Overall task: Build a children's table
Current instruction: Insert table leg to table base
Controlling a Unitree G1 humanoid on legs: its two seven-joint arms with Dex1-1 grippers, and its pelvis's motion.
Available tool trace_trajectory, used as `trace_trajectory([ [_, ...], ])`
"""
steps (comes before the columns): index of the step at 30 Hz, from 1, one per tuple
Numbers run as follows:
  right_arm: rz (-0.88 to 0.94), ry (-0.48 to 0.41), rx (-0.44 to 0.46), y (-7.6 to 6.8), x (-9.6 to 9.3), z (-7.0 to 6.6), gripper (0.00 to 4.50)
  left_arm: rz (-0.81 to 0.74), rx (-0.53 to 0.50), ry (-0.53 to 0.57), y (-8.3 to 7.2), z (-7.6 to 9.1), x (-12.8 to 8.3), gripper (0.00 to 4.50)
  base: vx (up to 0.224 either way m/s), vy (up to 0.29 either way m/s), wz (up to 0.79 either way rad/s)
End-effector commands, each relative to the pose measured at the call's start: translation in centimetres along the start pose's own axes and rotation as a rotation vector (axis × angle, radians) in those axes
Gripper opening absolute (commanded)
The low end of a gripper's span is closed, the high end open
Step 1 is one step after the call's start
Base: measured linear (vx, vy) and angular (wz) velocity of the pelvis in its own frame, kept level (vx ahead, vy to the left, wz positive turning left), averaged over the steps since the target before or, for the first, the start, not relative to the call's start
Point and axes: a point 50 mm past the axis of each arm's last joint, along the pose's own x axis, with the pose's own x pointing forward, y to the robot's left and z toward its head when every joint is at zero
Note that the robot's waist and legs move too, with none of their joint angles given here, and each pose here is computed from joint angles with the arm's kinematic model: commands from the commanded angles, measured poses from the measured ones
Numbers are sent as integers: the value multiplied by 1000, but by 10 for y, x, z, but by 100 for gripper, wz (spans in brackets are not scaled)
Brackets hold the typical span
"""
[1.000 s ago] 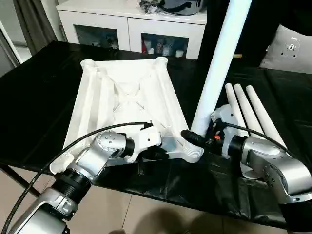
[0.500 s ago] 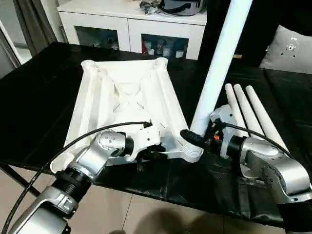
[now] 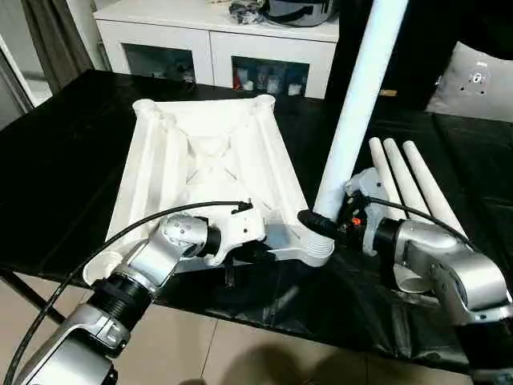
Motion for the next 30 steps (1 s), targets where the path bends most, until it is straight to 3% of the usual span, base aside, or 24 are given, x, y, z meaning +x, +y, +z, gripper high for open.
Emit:
trace_trajectory([
  [1,13,57,6,-1,3,-8,189,-33,7,34,-6,-10,1,0,0,0,0],
  [10,61,72,31,-3,10,-11,189,1,12,50,3,-10,-7,0,0,0,0],
  [17,67,34,114,-7,9,-16,189,43,0,41,9,-12,-12,0,0,0,0],
  [24,57,-21,183,-8,3,-27,189,58,-20,24,9,-12,-13,0,0,0,0],
  [26,45,-78,235,-4,-4,-39,189,61,-33,10,8,-13,-12,0,0,0,0],
  [30,23,-105,245,0,-8,-48,189,61,-36,6,8,-13,-11,0,0,0,0],
])
